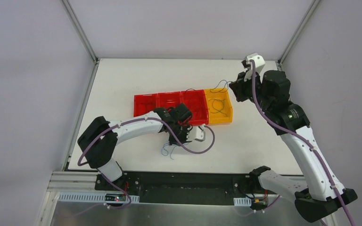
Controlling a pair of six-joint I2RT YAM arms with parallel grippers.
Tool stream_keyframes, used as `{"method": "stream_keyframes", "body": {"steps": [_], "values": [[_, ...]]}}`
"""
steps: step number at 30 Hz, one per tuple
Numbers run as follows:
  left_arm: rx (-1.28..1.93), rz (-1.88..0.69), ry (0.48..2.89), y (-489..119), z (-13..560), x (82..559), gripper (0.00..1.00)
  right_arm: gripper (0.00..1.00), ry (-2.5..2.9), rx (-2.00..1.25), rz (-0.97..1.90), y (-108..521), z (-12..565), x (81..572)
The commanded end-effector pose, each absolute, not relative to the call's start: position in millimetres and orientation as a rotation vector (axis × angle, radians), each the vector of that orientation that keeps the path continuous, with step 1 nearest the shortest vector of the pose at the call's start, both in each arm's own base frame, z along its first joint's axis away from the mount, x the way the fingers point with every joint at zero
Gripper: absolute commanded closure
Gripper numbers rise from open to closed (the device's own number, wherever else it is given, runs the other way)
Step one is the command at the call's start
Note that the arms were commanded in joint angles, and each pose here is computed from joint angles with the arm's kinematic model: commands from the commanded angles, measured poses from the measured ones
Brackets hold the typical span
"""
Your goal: Untangle the cables
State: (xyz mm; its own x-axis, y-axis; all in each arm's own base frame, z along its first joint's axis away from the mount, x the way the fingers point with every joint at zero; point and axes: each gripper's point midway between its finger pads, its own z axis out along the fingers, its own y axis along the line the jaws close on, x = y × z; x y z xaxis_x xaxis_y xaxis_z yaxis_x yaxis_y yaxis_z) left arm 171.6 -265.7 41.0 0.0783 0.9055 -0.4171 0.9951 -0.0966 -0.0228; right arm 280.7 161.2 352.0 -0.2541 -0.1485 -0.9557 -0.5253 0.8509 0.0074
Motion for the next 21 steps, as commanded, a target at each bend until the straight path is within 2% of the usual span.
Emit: {"method": "stream_keyframes", "body": {"steps": [1,4,7,17,21], "values": [[1.883,-0.818,1.693,-334.9,154.3,166.2,1.00,1.00,1.759,-0.371,0.364,138.2,389.5,296.2],[1.749,-0.907,1.630,-369.5,213.4,180.0,1.00,1.00,1.753,-0.299,0.362,127.3,398.9,308.6],[1.669,-0.926,1.559,-397.5,248.8,201.1,1.00,1.00,1.738,-0.227,0.345,114.8,409.9,322.1],[1.282,-0.879,1.463,-473.4,300.4,338.1,1.00,1.00,1.703,-0.065,0.325,78.9,434.1,350.3],[1.242,-0.818,1.451,-490.4,295.2,374.9,1.00,1.00,1.701,-0.050,0.310,71.1,434.6,355.1]]}}
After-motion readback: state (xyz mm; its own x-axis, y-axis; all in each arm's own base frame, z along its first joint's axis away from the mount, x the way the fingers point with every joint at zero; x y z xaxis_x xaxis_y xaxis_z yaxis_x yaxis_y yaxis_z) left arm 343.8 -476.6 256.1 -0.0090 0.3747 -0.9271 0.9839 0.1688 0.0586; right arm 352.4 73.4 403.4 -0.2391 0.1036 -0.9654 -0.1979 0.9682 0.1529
